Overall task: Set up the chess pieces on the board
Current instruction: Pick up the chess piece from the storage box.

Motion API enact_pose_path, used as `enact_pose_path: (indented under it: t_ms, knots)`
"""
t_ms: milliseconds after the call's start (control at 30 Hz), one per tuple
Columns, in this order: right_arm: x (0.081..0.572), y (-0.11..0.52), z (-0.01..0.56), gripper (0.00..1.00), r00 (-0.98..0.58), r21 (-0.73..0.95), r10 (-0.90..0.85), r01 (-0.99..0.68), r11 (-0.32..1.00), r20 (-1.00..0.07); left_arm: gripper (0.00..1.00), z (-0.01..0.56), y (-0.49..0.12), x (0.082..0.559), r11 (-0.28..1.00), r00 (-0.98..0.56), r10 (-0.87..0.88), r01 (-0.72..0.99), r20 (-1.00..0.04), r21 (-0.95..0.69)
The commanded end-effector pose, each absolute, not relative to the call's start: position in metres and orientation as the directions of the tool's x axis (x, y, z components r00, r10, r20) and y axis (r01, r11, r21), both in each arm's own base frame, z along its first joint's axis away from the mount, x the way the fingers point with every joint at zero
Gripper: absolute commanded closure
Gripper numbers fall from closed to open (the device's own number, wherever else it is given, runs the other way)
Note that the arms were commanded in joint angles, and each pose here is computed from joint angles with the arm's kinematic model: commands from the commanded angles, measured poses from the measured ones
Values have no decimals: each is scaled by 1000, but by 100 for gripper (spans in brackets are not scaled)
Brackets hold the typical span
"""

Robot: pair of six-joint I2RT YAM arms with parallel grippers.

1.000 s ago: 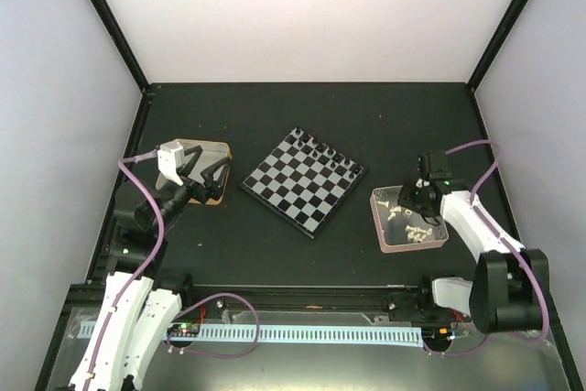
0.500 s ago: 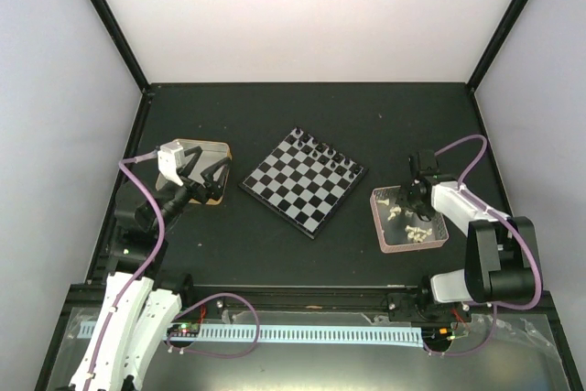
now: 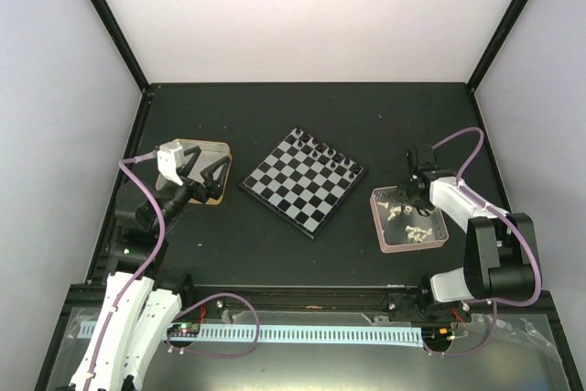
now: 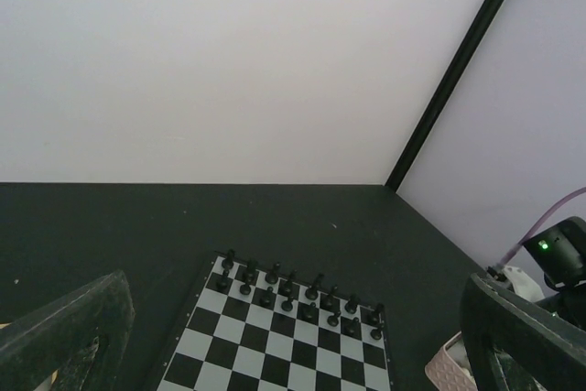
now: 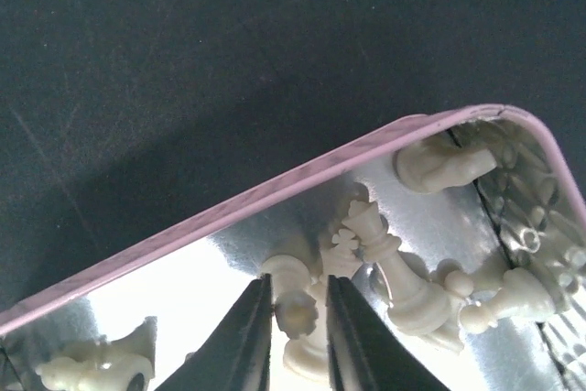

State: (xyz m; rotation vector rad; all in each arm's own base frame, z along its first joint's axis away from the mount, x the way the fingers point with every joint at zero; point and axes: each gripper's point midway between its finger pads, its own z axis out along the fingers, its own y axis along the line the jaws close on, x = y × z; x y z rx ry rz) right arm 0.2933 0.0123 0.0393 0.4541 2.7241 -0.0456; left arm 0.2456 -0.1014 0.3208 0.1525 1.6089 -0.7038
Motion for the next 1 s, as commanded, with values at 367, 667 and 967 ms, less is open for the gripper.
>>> enact_pose_path:
  t_ms: [367,667,967]
  knots:
    - [307,15,39,95,-885,10,281,299,954,-372,1,324,-97,249,812,-160,-310,469,-937,-348]
    - [303,34,94,97,-840,44,249,261,964,-482,1,320,-93,251,821,-169,-319,442,-932,-361]
    - [321,154,152,97,-801,167,93,-9,986,-592,1,317,-79,255,850,-162,-347,362,-924,-382]
